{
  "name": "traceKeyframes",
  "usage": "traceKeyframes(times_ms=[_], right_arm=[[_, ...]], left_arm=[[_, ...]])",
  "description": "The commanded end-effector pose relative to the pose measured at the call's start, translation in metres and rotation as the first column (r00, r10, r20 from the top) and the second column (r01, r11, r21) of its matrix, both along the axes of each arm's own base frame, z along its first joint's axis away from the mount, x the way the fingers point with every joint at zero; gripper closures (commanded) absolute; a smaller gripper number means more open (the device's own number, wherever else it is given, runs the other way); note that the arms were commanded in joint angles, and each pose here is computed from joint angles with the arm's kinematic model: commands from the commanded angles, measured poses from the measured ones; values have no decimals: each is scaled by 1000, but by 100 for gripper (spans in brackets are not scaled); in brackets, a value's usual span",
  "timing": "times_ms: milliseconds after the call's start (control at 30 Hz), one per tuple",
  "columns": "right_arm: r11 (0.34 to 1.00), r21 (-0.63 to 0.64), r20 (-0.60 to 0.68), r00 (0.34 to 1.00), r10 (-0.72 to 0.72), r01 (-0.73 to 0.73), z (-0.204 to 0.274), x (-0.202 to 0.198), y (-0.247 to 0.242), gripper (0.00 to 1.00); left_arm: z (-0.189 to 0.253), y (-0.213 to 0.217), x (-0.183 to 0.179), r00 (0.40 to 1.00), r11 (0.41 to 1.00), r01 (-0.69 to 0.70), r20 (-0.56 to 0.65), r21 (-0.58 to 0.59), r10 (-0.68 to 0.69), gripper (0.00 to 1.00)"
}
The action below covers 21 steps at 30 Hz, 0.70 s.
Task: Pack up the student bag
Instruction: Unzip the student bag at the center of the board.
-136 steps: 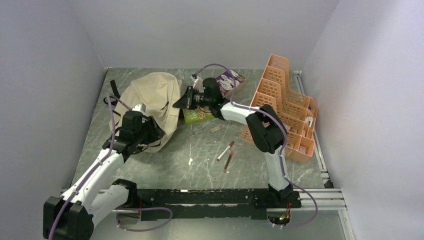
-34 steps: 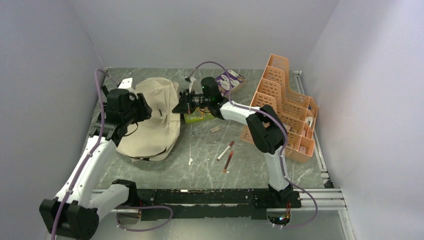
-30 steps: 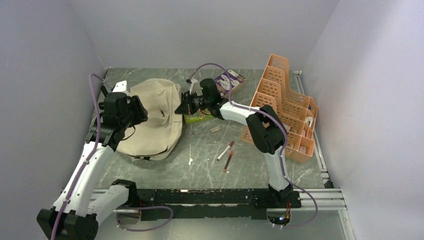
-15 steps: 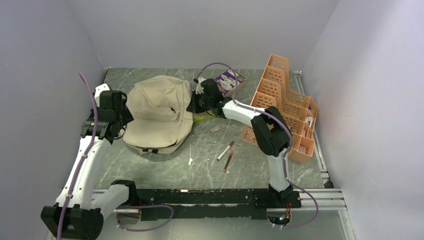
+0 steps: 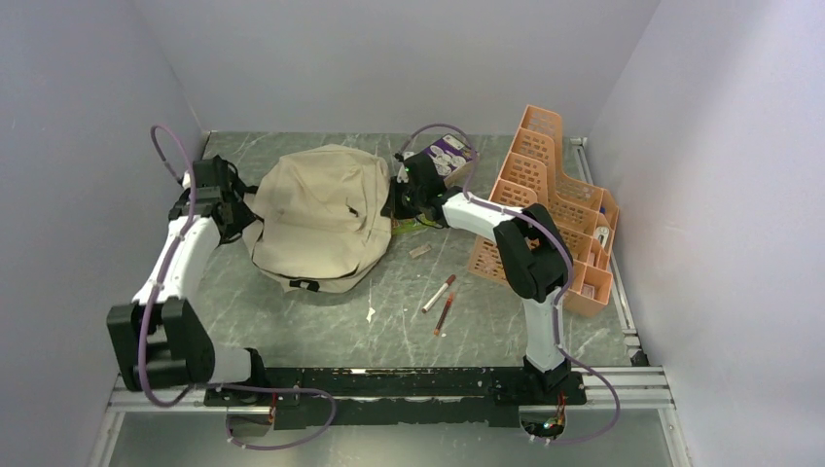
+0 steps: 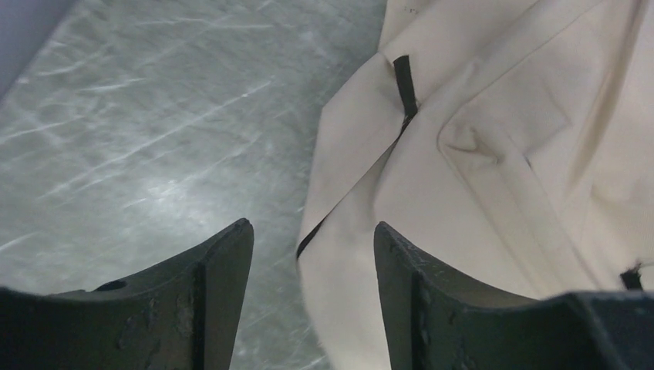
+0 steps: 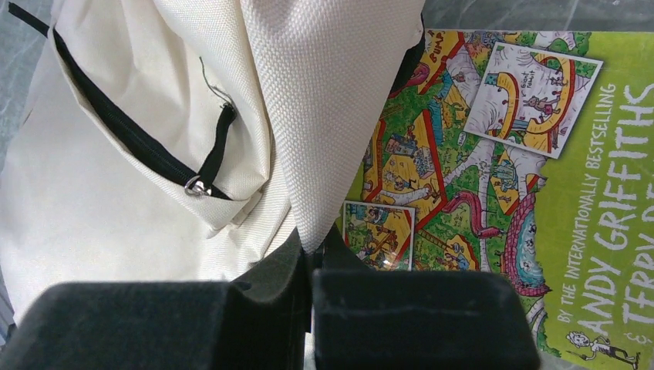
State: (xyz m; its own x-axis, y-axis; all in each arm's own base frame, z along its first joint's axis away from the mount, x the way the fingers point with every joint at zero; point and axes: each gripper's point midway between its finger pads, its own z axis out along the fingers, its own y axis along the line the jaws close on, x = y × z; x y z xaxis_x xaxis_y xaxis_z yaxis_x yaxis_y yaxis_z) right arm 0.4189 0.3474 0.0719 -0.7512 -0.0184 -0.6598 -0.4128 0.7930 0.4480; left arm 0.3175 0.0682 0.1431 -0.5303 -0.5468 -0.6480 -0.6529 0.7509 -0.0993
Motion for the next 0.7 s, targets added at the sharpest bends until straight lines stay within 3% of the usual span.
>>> traceKeyframes(times_ms=[0,100,233,667], right_arm=[[1000,20,35,999,-5,5,12,5,-5,100],[999,36,14,1000,16,-16,10,0,-2,100],[998,64,18,999,28,-29,12,-2,2,100],[995,80,11,999,53,-54,17,-3,7,100]], left_arm=[[-8,-9,50,991,988,-35,126,-149,54,38],[-22,-15,70,981,976,-42,179,-215,82,40],[-23,-10,97,959,976,-48,263,-214,105,42],[-80,5,112,984,983,-98,131,-157,119,47]])
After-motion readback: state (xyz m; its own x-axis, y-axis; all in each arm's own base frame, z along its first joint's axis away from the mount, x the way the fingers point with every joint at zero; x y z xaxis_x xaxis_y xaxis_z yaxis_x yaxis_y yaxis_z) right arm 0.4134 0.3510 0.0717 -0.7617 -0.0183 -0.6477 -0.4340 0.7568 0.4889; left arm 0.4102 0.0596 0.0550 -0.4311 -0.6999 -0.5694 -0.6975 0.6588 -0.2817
